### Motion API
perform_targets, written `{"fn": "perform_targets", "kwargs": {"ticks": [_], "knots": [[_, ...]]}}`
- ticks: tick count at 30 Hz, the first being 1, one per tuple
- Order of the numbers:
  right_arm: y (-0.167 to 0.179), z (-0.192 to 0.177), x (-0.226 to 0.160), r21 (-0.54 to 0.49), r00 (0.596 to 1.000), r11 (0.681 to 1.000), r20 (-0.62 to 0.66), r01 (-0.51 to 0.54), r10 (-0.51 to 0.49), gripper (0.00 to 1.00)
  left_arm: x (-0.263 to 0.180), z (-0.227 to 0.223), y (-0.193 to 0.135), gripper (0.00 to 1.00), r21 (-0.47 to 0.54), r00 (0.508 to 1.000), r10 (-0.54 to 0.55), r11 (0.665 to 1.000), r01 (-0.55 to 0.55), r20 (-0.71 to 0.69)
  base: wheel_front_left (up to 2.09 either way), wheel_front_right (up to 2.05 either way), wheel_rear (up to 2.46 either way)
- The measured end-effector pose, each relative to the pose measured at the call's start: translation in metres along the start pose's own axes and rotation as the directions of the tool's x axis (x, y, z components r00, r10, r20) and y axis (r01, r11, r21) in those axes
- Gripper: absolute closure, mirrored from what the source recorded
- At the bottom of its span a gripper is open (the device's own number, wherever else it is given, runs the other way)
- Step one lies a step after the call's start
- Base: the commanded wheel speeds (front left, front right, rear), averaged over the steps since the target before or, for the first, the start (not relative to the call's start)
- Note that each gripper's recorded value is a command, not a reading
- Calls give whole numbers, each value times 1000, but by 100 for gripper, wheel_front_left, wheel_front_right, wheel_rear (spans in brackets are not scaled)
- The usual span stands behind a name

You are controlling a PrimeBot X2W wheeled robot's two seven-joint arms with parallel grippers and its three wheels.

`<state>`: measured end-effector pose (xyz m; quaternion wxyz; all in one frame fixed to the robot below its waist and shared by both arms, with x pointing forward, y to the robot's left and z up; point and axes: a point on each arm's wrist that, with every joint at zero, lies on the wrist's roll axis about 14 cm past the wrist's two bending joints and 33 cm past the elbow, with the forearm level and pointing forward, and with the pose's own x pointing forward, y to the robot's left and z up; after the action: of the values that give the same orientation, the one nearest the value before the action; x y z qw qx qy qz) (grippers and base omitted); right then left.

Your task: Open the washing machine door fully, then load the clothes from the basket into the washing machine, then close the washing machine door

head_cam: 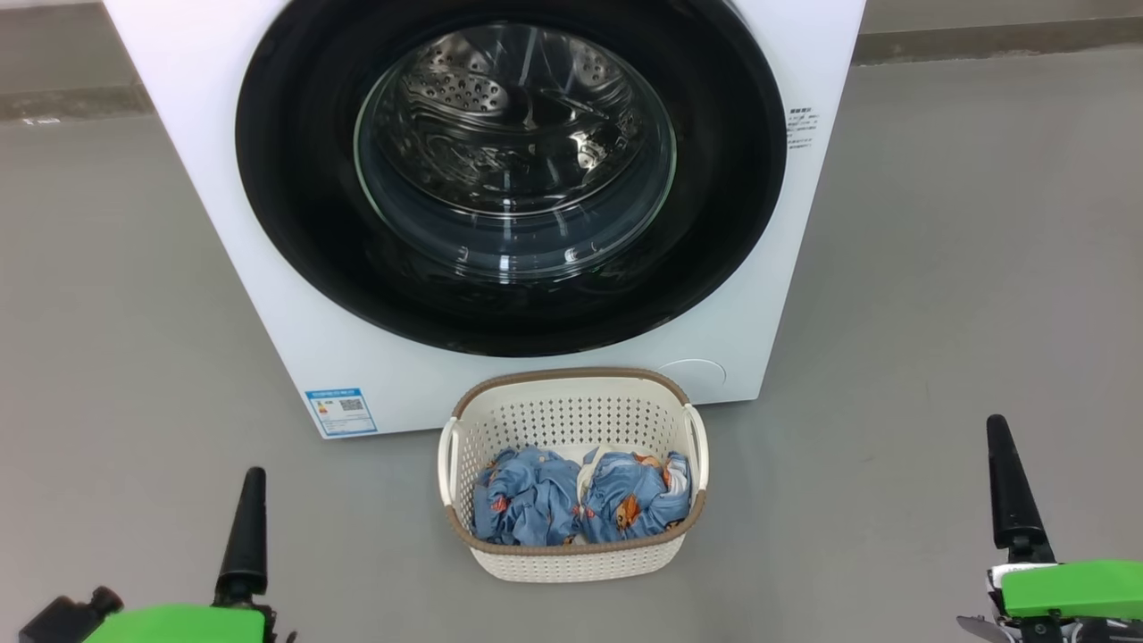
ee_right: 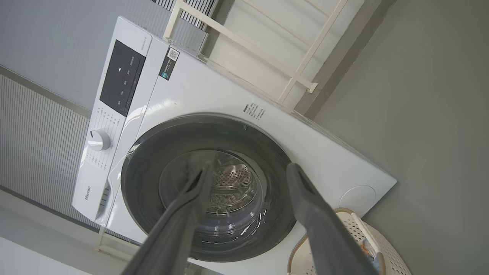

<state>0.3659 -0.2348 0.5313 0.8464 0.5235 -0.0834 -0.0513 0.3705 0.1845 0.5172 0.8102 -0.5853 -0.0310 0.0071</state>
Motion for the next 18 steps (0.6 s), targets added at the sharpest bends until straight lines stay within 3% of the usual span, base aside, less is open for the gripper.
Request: {"fn": "perform_targets", "kwargs": {"ticks": [8,13,18], "knots": [[21,-4,5,-170,997,983,-11,-72,71,0,1,-2,-17,0,163,1000,-30,986,30,0,0,0,0],[34,-6,7,-322,992,938,-36,-128,122,0,1,-6,-24,0,244,999,-39,969,38,-2,0,0,0],[42,-8,7,-392,988,907,-41,-155,151,0,0,-12,-31,0,358,999,-52,932,52,-11,0,0,0]]}}
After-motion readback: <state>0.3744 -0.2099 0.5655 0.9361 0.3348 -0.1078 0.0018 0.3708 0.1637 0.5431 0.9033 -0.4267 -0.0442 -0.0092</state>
